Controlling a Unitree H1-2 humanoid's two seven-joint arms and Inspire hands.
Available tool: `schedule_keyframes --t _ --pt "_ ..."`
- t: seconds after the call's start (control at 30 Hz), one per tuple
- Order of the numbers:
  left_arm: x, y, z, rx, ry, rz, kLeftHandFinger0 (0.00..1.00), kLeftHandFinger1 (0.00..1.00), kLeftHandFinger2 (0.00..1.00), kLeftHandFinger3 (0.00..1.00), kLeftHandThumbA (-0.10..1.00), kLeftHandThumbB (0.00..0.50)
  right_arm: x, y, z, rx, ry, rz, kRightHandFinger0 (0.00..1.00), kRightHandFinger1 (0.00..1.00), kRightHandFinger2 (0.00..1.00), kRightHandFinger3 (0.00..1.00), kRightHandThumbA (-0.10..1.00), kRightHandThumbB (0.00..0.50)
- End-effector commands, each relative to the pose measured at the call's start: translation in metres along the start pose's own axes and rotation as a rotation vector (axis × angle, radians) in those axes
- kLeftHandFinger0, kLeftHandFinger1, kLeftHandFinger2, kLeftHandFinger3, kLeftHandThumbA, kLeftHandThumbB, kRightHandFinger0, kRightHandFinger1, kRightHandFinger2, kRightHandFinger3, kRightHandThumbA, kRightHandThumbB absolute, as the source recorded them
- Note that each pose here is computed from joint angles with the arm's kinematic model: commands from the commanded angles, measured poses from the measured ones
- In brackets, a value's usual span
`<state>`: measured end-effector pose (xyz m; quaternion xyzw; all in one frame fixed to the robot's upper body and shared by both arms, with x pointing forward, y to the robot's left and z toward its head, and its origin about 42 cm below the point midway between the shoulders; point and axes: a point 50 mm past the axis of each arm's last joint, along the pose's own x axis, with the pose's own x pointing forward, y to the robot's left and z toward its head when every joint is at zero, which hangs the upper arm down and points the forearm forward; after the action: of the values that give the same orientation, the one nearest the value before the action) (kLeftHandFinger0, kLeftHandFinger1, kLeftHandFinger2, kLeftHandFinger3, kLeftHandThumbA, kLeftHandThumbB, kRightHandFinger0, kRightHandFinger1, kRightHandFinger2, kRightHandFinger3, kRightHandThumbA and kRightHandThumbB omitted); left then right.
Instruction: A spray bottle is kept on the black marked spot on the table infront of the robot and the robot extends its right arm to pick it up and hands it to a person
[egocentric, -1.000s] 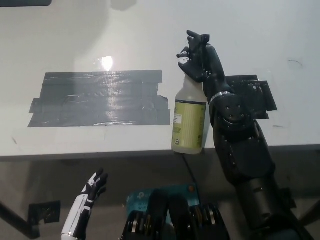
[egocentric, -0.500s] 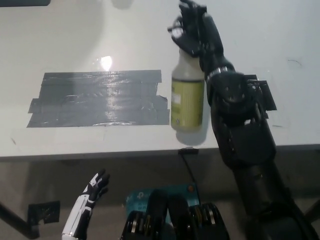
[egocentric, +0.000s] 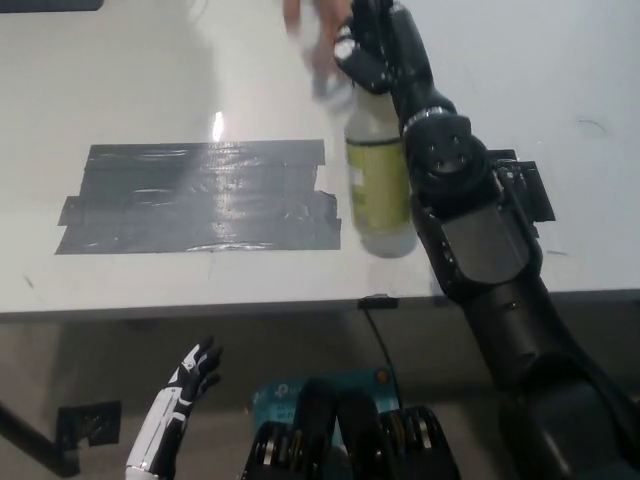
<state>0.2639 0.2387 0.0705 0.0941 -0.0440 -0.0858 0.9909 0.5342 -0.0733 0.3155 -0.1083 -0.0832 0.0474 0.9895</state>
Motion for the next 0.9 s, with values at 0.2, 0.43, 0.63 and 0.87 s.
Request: schedule_keyframes --t 0.2,0.43,0.63,0.87 --pt "0.005 0.004 0.011 0.019 -0.037 -0.021 0.95 1.0 0.93 1.0 1.0 0.379 0.027 -0.01 0.057 -0.028 -0.278 -0.095 0.13 0.58 0.95 0.82 -0.1 0.144" --pt "0.006 0.004 0.012 0.04 -0.041 -0.031 0.92 0.97 0.91 1.0 1.0 0.345 0.03 -0.011 0.079 0.041 -0.275 -0.079 0.0 0.46 0.93 0.96 -0.1 0.107" --pt "0.007 0.005 0.013 0.048 -0.045 -0.035 0.89 0.95 0.9 1.0 1.0 0.345 0.026 -0.012 0.093 0.048 -0.328 -0.092 0.06 0.5 0.98 1.0 -0.09 0.187" --pt "0.007 0.005 0.013 0.046 -0.04 -0.04 0.88 0.94 0.89 1.0 1.0 0.357 0.015 -0.011 0.094 0.011 -0.419 0.067 1.0 1.0 1.0 1.0 0.69 0.477"
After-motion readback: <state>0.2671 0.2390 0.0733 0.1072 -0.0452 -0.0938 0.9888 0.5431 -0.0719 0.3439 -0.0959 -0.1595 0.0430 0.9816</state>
